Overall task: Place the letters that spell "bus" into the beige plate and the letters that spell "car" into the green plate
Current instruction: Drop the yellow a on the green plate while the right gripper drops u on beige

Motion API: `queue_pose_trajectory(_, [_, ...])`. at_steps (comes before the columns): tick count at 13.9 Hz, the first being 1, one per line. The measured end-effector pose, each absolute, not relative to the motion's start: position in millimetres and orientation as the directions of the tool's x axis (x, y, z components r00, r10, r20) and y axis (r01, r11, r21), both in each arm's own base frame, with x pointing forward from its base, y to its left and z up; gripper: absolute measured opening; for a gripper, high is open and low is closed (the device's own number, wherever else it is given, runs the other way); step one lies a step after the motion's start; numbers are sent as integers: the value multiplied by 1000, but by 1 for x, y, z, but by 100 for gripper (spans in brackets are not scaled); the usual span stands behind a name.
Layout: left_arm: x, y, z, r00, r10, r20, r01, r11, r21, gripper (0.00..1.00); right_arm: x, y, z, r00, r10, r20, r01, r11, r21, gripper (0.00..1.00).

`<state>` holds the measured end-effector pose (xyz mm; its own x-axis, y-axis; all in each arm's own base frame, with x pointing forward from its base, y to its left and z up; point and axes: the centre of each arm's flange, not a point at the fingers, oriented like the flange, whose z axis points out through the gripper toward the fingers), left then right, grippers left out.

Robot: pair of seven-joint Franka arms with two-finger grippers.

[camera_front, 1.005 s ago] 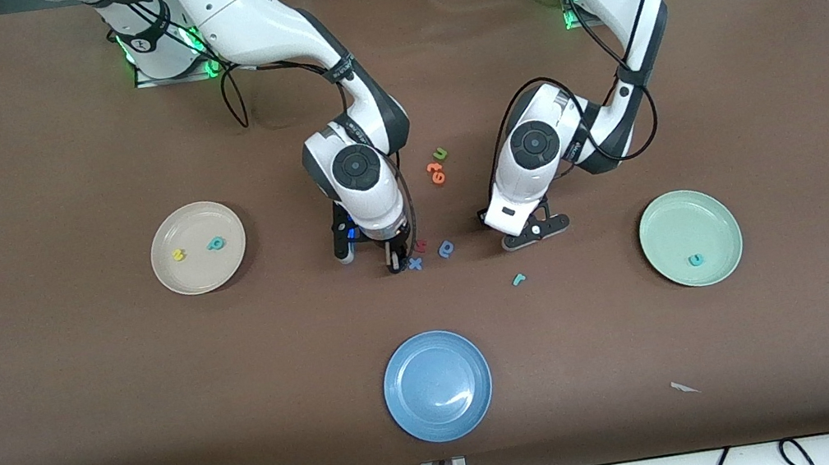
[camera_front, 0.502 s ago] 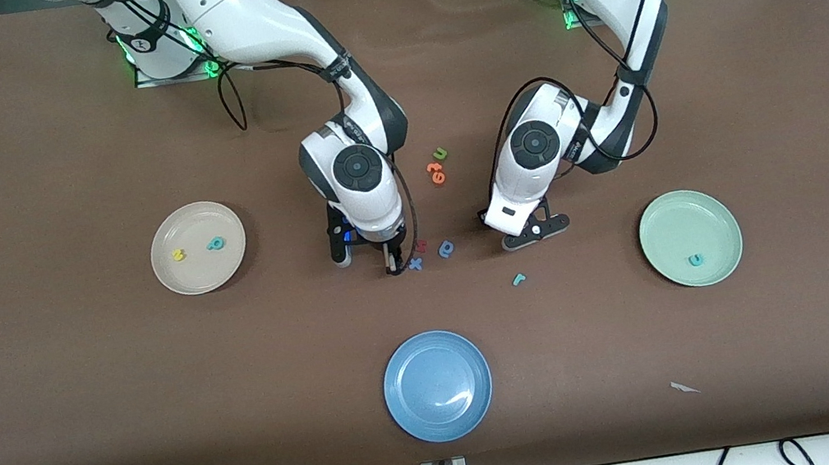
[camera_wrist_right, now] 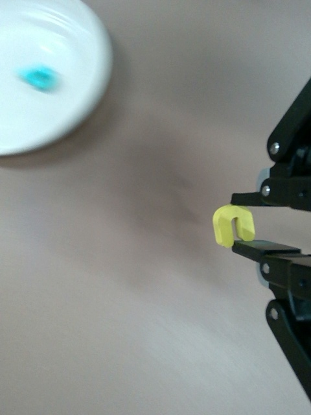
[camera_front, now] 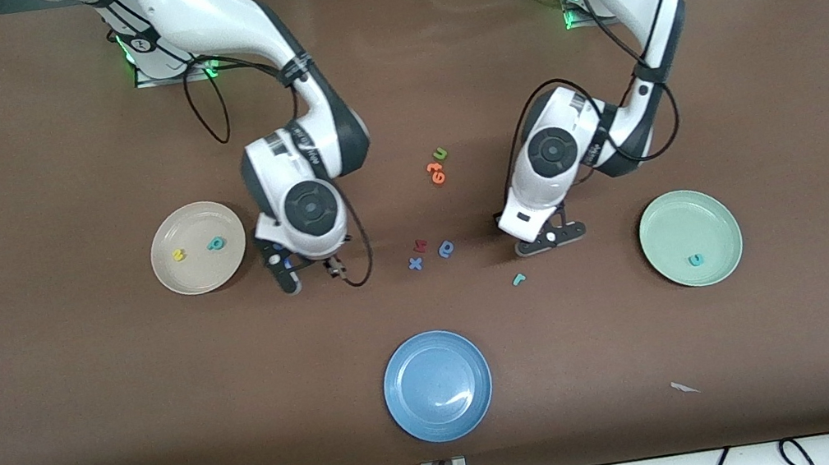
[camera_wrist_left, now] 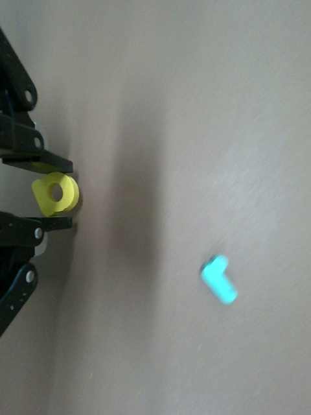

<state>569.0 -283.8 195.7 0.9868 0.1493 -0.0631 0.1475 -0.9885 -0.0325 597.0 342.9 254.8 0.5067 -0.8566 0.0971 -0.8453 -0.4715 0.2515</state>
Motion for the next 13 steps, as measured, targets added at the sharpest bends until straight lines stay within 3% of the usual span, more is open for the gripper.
queue_pose_trajectory(3, [600, -222, 217, 995, 70, -75, 68, -997, -35, 31, 599, 253, 265, 594, -804, 33, -768, -555, 319, 25])
queue_pose_trajectory(6, [620, -156, 227, 996, 0, -85, -2, -1000, -29, 31, 577, 167, 266, 647, -760, -64, -702, -626, 339, 25])
queue_pose_trajectory(10, [634, -79, 232, 993, -75, -86, -82, -994, -69, 31, 529, 102, 210, 701, -710, -71, -664, -686, 298, 25])
queue_pose_trajectory(12, [637, -39, 227, 988, -121, -97, -133, -983, -129, 31, 511, 93, 190, 714, -698, -57, -655, -694, 298, 27])
queue_pose_trajectory(13, [637, -23, 224, 984, -146, -106, -161, -975, -153, 31, 509, 94, 189, 716, -695, -59, -652, -697, 298, 36])
